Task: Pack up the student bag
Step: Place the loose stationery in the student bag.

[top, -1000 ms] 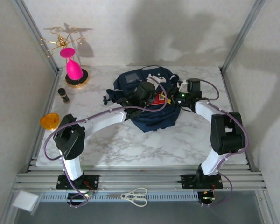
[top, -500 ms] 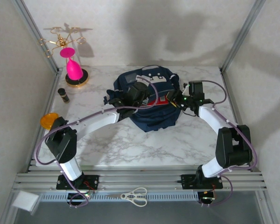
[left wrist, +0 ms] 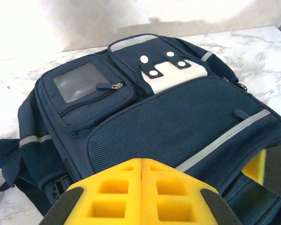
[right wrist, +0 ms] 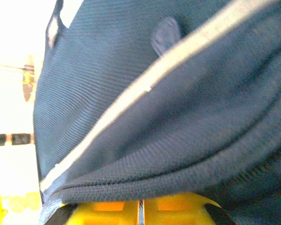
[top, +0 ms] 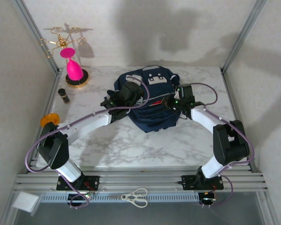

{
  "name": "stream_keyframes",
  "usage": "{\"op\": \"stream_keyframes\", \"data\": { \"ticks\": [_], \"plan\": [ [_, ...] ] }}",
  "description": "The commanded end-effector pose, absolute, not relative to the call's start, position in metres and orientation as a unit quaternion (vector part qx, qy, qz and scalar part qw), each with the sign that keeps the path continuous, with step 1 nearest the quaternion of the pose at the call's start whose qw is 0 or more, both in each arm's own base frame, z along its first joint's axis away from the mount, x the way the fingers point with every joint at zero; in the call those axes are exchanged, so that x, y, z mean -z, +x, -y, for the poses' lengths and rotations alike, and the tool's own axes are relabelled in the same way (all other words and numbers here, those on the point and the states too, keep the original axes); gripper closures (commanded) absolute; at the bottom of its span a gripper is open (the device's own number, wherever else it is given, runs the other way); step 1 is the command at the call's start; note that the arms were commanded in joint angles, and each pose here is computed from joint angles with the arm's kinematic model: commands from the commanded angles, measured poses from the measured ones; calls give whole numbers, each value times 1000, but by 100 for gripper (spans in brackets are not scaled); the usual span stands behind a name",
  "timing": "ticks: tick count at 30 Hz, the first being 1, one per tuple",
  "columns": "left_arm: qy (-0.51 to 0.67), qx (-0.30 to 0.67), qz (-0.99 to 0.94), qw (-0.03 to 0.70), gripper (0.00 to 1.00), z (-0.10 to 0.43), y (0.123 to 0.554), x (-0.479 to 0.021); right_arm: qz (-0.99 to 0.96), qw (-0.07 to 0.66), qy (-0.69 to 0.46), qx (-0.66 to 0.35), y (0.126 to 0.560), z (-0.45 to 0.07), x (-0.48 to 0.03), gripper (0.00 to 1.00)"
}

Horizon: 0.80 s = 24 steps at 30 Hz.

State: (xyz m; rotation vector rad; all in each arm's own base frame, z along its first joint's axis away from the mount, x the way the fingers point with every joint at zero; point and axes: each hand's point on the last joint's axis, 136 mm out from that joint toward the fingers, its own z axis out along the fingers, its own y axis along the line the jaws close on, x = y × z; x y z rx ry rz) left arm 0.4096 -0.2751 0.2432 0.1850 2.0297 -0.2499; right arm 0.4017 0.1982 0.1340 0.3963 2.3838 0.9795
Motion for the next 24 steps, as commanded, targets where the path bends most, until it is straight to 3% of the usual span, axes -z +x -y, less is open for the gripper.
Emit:
{"op": "stream_keyframes", "data": {
  "ticks": [1,9,14,24],
  "plan": [
    [48,132,-850,508,100,267,407,-246,-840,346,140,-393,440,-206,-173,89],
    [13,175,-862,476,100,265,403,-234,-825,366,156,-401,453,-205,-150,87],
    [7,189,-869,457,100,263,393,-223,-853,361,131,-353,430,-210,-157,80],
    [-38,186,-875,444,100,240,395,-207,-917,290,104,-252,376,-202,-99,74]
  ]
}}
